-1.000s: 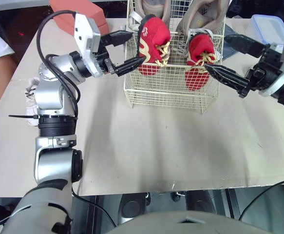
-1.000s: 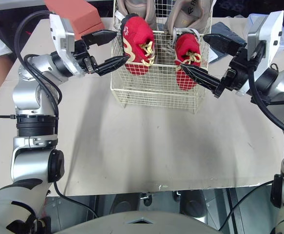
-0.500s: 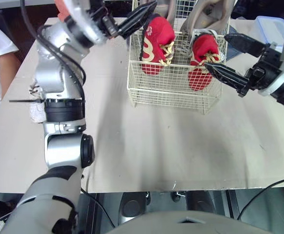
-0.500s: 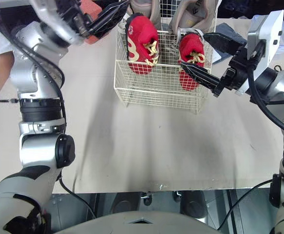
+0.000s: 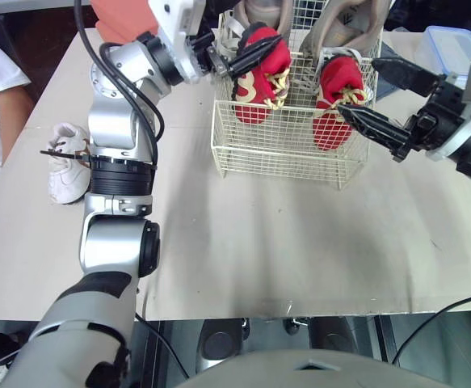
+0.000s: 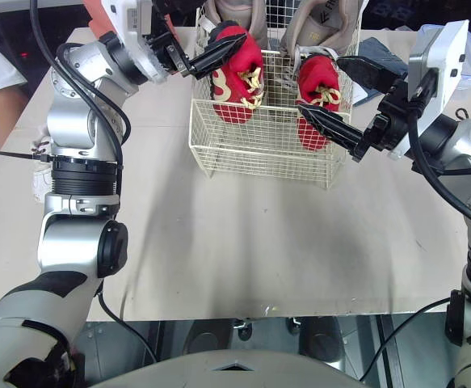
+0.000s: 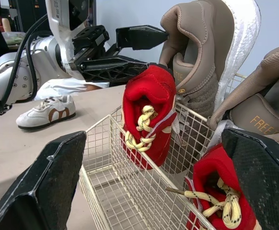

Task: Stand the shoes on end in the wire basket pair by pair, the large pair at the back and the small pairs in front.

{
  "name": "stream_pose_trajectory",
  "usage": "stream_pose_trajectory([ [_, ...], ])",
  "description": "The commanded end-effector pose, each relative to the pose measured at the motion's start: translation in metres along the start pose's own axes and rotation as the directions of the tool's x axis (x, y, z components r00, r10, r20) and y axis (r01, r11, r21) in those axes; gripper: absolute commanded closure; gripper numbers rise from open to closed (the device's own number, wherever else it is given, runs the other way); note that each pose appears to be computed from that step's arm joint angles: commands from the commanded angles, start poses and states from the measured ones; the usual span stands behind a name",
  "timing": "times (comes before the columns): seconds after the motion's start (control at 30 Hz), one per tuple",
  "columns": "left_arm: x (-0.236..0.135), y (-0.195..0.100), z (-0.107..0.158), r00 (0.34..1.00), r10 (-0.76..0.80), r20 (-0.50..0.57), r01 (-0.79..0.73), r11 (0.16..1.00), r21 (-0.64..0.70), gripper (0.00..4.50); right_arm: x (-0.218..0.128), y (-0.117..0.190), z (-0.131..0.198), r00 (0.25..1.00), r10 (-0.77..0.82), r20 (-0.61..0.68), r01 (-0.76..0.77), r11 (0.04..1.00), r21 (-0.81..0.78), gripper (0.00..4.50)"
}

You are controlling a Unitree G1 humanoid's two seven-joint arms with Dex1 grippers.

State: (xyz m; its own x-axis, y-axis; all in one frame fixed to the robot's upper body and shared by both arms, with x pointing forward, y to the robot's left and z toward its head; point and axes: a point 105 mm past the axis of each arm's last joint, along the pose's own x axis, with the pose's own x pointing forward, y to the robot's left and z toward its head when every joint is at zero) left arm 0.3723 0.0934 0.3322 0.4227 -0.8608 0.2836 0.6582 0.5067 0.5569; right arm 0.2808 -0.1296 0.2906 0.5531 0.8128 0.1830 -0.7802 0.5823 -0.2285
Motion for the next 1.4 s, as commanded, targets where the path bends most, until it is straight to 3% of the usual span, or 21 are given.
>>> stream_pose_trajectory([
  [0.03, -0.008, 0.003, 0.003, 0.997, 0.003, -0.074, 0.007, 0.992, 0.123, 0.01, 0.000, 0.003, 0.011, 0.999, 0.010, 0.040, -0.009, 0.999, -0.038, 0.00],
  [0.23, -0.026, -0.007, -0.025, 0.962, -0.030, -0.272, 0.069, 0.988, 0.138, 0.01, 0.001, 0.003, 0.011, 0.999, 0.019, 0.040, -0.018, 0.999, -0.036, 0.00],
  [0.43, -0.038, 0.000, -0.039, 0.929, 0.035, -0.369, 0.026, 0.987, 0.157, 0.01, 0.003, 0.004, 0.011, 0.999, 0.029, 0.040, -0.028, 0.999, -0.032, 0.00],
  [0.5, -0.036, 0.005, -0.035, 0.939, 0.072, -0.337, -0.024, 0.989, 0.146, 0.01, 0.004, 0.003, 0.011, 0.999, 0.033, 0.041, -0.032, 0.999, -0.033, 0.00],
  [0.63, -0.027, 0.011, -0.002, 0.983, 0.126, -0.135, -0.116, 0.990, 0.081, 0.01, 0.004, 0.003, 0.011, 0.999, 0.035, 0.040, -0.033, 0.999, -0.034, 0.00],
  [0.87, -0.039, 0.025, 0.024, 0.984, 0.180, -0.006, -0.179, 0.981, 0.080, 0.01, 0.004, 0.003, 0.010, 0.999, 0.034, 0.038, -0.033, 0.999, -0.031, 0.00],
  [1.07, -0.048, 0.022, 0.013, 0.985, 0.157, -0.069, -0.151, 0.984, 0.094, 0.01, 0.004, 0.002, 0.010, 0.999, 0.034, 0.038, -0.033, 0.999, -0.030, 0.00],
  [1.27, -0.028, -0.002, 0.042, 0.991, 0.024, 0.133, -0.029, 0.999, 0.032, 0.01, 0.004, 0.002, 0.010, 0.999, 0.033, 0.039, -0.032, 0.999, -0.030, 0.00],
  [1.4, -0.016, -0.028, 0.042, 0.977, -0.113, 0.179, 0.120, 0.992, -0.028, 0.01, 0.005, 0.002, 0.010, 0.999, 0.032, 0.040, -0.031, 0.999, -0.030, 0.00],
])
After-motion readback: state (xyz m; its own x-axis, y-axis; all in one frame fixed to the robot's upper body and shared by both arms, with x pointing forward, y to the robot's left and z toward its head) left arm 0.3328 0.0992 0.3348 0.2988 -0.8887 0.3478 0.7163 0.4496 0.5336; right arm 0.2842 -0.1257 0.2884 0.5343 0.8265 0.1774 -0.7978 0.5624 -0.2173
